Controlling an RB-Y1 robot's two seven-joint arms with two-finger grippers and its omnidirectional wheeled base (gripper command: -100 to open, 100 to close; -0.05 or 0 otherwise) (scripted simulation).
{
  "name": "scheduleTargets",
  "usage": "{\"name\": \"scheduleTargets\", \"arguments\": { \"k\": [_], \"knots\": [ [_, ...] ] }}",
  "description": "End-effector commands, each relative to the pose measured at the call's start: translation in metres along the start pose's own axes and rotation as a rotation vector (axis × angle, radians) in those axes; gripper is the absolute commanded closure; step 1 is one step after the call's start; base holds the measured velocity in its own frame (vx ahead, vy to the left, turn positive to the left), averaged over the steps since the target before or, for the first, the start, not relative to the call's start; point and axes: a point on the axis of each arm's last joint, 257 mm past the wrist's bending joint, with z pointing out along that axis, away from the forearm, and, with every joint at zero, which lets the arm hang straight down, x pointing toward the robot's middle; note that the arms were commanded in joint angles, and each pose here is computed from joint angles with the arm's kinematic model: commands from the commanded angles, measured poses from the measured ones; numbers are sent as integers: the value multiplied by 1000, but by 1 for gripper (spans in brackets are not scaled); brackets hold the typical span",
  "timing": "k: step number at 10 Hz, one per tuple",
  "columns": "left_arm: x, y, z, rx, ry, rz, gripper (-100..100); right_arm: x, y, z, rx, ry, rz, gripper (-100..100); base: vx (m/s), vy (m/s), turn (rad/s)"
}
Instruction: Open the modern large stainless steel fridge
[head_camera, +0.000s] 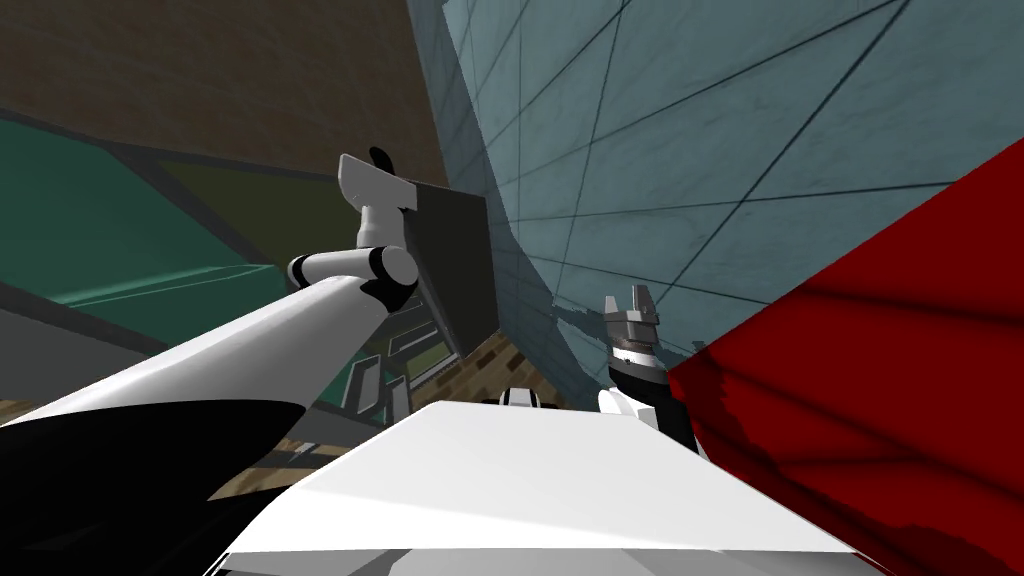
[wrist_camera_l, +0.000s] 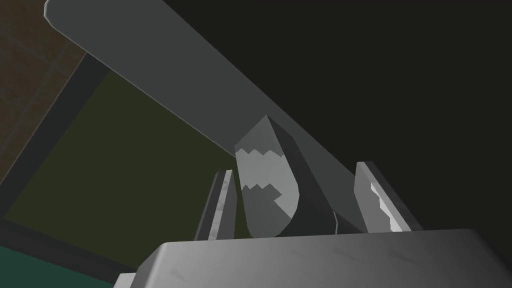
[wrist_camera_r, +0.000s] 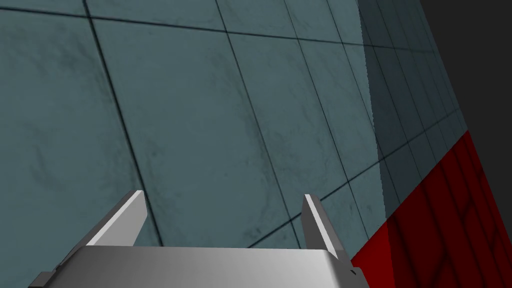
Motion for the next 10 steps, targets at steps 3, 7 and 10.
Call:
{"name": "scheduleTargets", "arguments": {
  "k": [3,7,10],
  "knots": [
    [-23,-28,-2,103,-90,-14,100,0,0,0,0,0,0,0,-32,-148,-90],
    [-47,-59,-5,213,-175,-35,100,0,0,0,0,0,0,0,-20,-142,-78],
    [-55,-76,-10,278,-204,-47,100,0,0,0,0,0,0,0,-12,-133,-52]
  ]
}}
